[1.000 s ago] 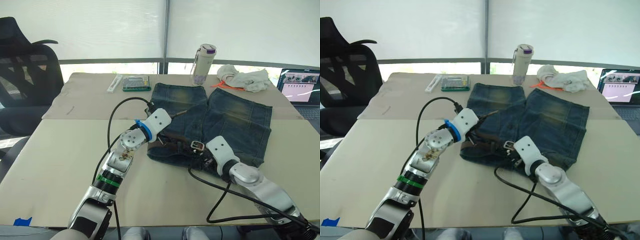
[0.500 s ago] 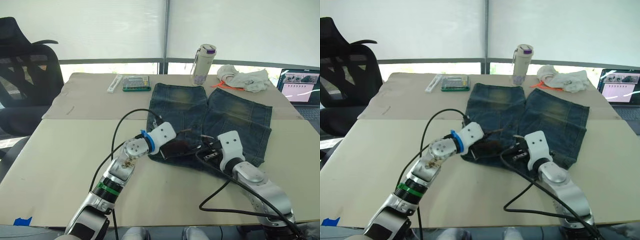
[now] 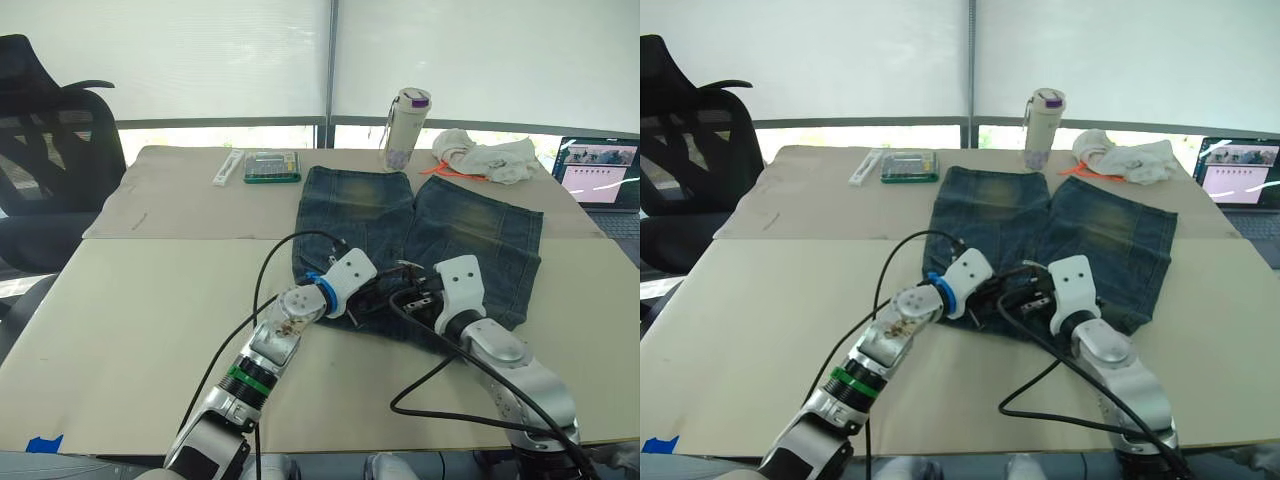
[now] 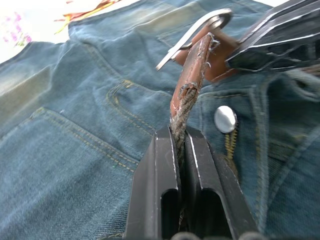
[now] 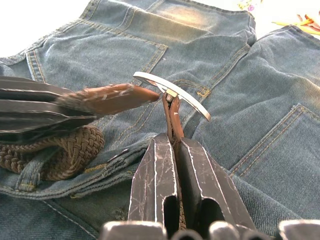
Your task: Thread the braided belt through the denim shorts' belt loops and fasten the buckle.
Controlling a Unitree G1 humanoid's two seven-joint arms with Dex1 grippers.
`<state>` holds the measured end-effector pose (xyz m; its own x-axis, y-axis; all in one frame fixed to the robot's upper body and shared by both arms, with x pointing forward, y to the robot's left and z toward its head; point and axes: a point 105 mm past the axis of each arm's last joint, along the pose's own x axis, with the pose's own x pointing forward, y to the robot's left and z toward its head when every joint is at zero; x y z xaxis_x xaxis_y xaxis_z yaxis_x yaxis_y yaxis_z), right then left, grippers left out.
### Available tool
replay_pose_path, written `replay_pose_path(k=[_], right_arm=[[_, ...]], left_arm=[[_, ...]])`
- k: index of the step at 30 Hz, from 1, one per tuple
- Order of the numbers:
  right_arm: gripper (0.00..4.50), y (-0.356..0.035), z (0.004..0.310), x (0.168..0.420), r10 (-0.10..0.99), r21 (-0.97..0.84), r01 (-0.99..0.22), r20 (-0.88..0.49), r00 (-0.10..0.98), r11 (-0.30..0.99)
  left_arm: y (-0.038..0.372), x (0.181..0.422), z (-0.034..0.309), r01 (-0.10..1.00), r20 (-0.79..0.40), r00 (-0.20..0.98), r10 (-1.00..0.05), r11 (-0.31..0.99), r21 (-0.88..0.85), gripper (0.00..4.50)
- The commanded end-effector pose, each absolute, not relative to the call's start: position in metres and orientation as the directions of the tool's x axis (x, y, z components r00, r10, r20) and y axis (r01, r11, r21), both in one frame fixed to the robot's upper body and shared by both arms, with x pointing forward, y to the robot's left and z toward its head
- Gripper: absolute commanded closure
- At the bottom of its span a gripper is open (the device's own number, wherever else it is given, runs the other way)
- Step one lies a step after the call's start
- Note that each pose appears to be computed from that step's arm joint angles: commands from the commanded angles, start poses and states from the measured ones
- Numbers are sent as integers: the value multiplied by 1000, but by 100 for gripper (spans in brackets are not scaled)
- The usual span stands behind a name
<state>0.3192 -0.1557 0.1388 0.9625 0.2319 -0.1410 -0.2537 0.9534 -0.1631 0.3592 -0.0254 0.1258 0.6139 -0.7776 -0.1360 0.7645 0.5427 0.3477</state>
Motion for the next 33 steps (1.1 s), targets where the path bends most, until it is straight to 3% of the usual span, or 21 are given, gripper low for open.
replay_pose_path(k=[1,9,16,20,23,28,33], right_arm=[[449,-147,167,316,269,-205,-268,-23,963,941],[449,-140,160,313,306,-256,-309,-52,950,916],[449,-131,158,310,381,-419,-374,-70,922,827],[449,-127,146,305,432,-568,-422,-127,893,707],[449,-126,134,300,464,-705,-451,-192,865,548],[449,-130,129,299,475,-790,-439,-216,853,429],[449,-124,138,302,489,-720,-427,-140,861,547]], left_arm=[[-34,359,140,740,-71,626,-776,563,367,450],[-44,360,143,719,-29,647,-762,597,355,450],[-52,357,141,714,-33,621,-783,548,435,450],[-52,359,142,709,-22,627,-779,559,430,450],[-54,357,142,711,-12,619,-785,554,433,450],[-54,356,140,712,-13,614,-789,547,441,450],[-57,353,141,712,4,601,-799,538,451,450]])
